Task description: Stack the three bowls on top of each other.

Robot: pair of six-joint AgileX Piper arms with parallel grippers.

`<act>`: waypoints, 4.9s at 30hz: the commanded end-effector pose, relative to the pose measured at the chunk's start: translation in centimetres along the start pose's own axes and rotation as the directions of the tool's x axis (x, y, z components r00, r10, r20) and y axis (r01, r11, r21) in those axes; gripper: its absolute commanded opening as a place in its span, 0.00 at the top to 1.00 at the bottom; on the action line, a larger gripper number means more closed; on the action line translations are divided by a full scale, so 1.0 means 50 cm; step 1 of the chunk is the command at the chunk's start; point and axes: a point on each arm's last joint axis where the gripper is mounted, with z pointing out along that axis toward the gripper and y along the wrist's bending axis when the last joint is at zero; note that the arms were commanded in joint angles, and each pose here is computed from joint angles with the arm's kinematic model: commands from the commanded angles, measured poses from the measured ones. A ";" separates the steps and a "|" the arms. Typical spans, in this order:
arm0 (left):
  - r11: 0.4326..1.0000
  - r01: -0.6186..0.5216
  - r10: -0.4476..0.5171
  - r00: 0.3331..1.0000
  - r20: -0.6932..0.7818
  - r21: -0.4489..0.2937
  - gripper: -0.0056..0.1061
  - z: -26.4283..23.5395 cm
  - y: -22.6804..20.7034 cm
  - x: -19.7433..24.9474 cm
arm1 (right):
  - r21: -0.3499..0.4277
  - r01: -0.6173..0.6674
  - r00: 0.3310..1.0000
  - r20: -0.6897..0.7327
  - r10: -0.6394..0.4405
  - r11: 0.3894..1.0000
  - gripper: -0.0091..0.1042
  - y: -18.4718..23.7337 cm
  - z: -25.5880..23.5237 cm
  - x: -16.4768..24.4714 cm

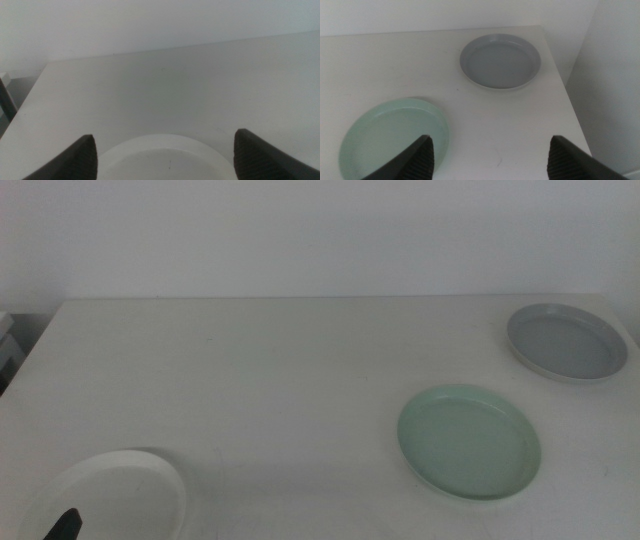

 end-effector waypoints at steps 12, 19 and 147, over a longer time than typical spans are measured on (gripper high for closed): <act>1.000 0.027 -0.027 0.995 0.094 -0.005 0.01 -0.003 0.001 -0.018 | -0.159 -0.064 0.946 -0.324 0.009 0.985 0.41 0.058 0.153 -0.178; 1.000 0.027 -0.027 0.995 0.094 -0.005 0.01 -0.003 0.001 -0.018 | -0.139 -0.110 0.880 -0.474 0.031 0.984 0.41 0.065 0.289 -0.149; 1.000 0.027 -0.027 0.995 0.094 -0.005 0.01 -0.003 0.001 -0.018 | 0.150 -0.232 0.845 -0.459 0.276 0.961 0.40 -0.250 0.785 -0.217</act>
